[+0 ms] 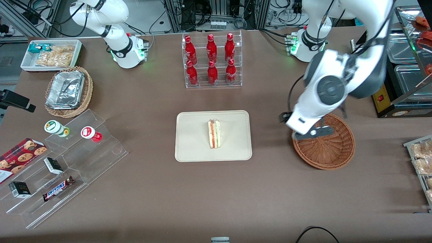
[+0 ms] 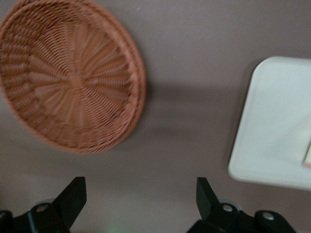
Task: Place sandwich from basket to tray
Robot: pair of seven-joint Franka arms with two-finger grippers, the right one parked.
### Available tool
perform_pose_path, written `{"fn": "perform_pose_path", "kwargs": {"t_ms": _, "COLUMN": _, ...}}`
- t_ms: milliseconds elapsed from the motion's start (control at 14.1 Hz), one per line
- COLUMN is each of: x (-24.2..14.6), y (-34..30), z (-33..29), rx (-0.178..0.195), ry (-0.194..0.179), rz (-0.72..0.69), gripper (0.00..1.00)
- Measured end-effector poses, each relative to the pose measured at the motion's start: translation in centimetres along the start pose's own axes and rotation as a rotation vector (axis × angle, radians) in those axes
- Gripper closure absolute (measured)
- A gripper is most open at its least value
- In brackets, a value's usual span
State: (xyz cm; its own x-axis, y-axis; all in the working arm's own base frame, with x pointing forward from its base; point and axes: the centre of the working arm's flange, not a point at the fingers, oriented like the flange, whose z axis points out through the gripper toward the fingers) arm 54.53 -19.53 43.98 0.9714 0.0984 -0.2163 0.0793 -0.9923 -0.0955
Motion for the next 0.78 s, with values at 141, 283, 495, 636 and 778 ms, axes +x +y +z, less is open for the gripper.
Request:
{"fn": "perform_pose_path", "kwargs": {"t_ms": 141, "x": -1.5, "y": -4.0, "z": -2.5, "rx": -0.009, "ry": -0.034, "rz": 0.055, "gripper": 0.00}}
{"fn": "perform_pose_path", "kwargs": {"t_ms": 283, "x": -2.7, "y": -8.1, "z": -5.1, "rx": -0.024, "ry": -0.037, "rz": 0.099, "gripper": 0.00}}
{"fn": "perform_pose_path", "kwargs": {"t_ms": 495, "x": -4.0, "y": -14.3, "z": -8.5, "rx": -0.059, "ry": -0.010, "rz": 0.162, "gripper": 0.00}}
{"fn": "perform_pose_path", "kwargs": {"t_ms": 636, "x": -4.2, "y": -17.2, "z": -11.4, "rx": -0.075, "ry": 0.048, "rz": 0.147, "gripper": 0.00}}
{"fn": "perform_pose_path", "kwargs": {"t_ms": 778, "x": -3.9, "y": -19.1, "z": -13.9, "rx": -0.084, "ry": 0.107, "rz": 0.121, "gripper": 0.00}}
